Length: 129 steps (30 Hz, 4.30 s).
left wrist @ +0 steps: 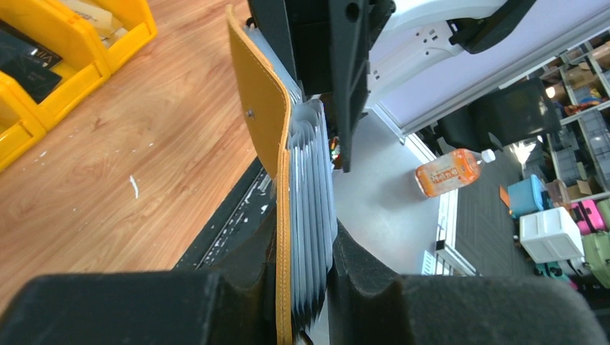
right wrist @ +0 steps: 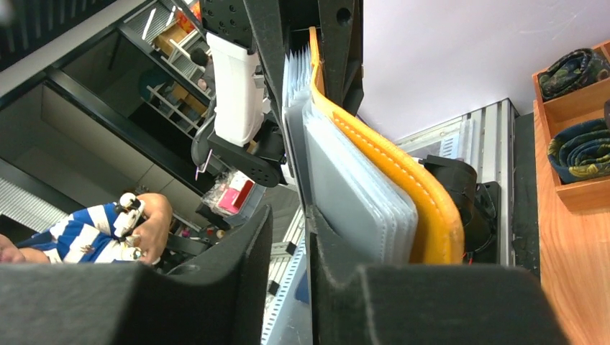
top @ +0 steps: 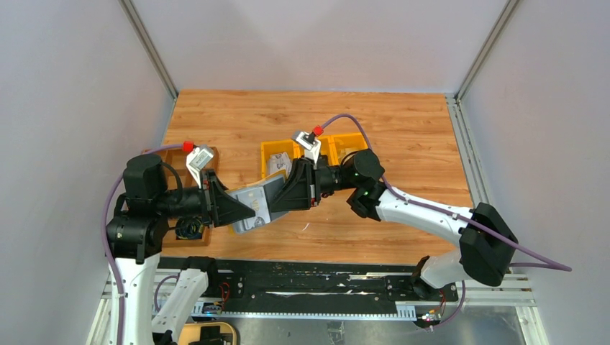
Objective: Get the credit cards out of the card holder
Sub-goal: Remove the credit card from the card holder, then place the credit card in the storage box.
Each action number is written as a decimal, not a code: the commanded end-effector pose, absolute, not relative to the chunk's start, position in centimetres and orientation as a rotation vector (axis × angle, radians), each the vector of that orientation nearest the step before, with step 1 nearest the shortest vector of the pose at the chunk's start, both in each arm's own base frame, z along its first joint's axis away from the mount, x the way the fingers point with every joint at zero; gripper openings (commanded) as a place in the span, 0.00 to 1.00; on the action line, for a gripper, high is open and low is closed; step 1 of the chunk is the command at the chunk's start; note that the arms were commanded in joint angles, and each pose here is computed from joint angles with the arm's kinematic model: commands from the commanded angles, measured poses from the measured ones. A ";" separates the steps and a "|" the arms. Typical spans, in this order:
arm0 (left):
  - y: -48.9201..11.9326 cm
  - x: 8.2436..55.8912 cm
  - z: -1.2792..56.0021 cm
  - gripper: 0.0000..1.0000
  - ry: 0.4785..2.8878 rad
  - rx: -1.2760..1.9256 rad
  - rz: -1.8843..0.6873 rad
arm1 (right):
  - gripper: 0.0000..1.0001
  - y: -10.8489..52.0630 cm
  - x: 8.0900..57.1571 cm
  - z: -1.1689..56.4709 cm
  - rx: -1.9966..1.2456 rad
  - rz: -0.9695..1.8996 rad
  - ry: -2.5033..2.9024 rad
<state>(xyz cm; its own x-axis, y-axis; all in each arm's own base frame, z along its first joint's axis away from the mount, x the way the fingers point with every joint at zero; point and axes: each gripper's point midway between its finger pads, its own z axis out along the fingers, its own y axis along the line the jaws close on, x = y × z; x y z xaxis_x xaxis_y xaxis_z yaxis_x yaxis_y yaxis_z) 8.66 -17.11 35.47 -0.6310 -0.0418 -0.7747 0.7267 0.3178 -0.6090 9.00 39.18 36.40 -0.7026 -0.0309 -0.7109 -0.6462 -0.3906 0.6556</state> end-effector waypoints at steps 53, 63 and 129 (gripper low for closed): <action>-16.8 8.2 36.5 0.15 1.841 0.611 -1.305 | 0.16 38.1 8.8 36.9 -0.928 2.124 1.384; -16.5 9.1 36.3 0.11 1.863 0.567 -1.253 | 0.36 39.8 8.1 36.8 -0.960 2.145 1.402; -15.8 8.2 36.3 0.02 1.800 0.654 -1.112 | 0.00 39.6 35.6 17.4 -0.409 1.143 2.215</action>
